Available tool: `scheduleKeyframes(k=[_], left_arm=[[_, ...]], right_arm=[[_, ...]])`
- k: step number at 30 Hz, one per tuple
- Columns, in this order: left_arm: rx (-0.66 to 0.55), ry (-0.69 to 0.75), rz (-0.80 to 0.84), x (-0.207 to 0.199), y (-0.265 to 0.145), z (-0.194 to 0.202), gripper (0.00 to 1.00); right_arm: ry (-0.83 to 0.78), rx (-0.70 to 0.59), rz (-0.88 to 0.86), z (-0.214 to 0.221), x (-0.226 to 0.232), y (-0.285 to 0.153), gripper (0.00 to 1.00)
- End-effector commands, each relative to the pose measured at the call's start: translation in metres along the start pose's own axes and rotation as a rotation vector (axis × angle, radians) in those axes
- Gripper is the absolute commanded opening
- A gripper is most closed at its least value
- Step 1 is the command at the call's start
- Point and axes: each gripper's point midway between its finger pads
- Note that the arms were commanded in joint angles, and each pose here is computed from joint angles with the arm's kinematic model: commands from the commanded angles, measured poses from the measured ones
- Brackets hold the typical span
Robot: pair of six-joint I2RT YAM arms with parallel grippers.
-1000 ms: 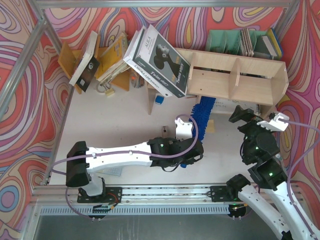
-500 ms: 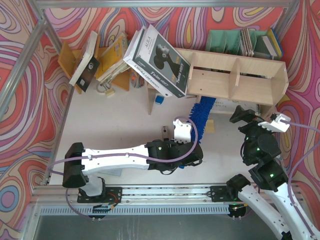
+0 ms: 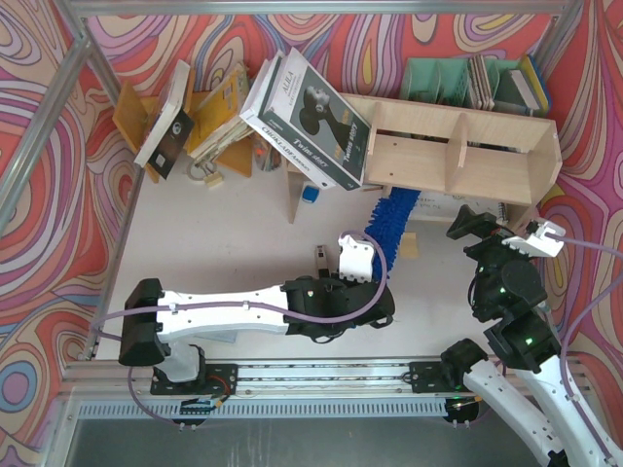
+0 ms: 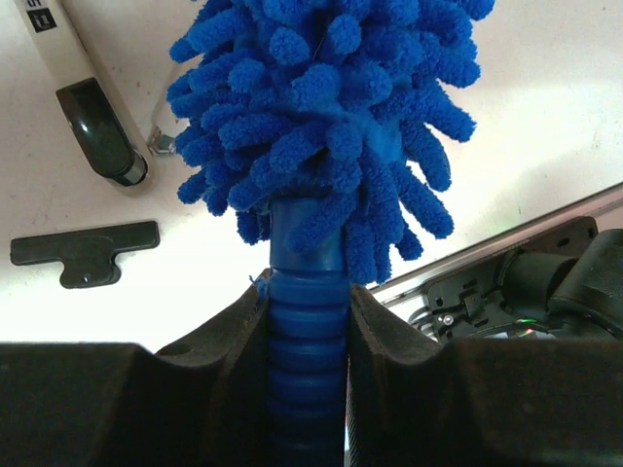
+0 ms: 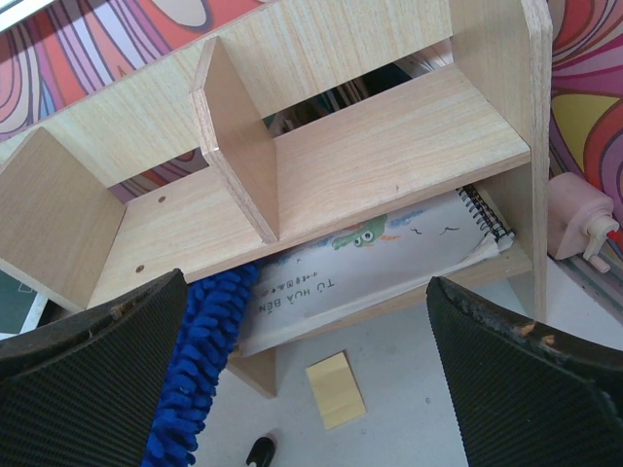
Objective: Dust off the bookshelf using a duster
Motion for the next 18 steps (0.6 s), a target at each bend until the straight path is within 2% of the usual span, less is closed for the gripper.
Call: scheduleKeyframes(k=[1,10,18], left_arm=[[-0.177,-0.029,-0.088,0.024,-0.014,-0.040,0.00],[-0.192,-0.004,-0.073,0.019,-0.013,-0.040,0.00],[-0.161,0.108,0.013,-0.012,-0.007,-0.042,0.00]], right_arm=[[0.007,-0.008,0.011,-0.003,-0.001,0.001,0.99],[0.004,-0.006,0.013,-0.002,-0.001,0.001,0.99],[0.022,-0.016,0.008,-0.015,0.002,-0.001,0.99]])
Point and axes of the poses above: each gripper's point midway between its finger pads, its own y axis out along the fingers, its own x axis along the line the jaws close on, z = x × y, and after that the axes turned 1 degree about y, right-handed
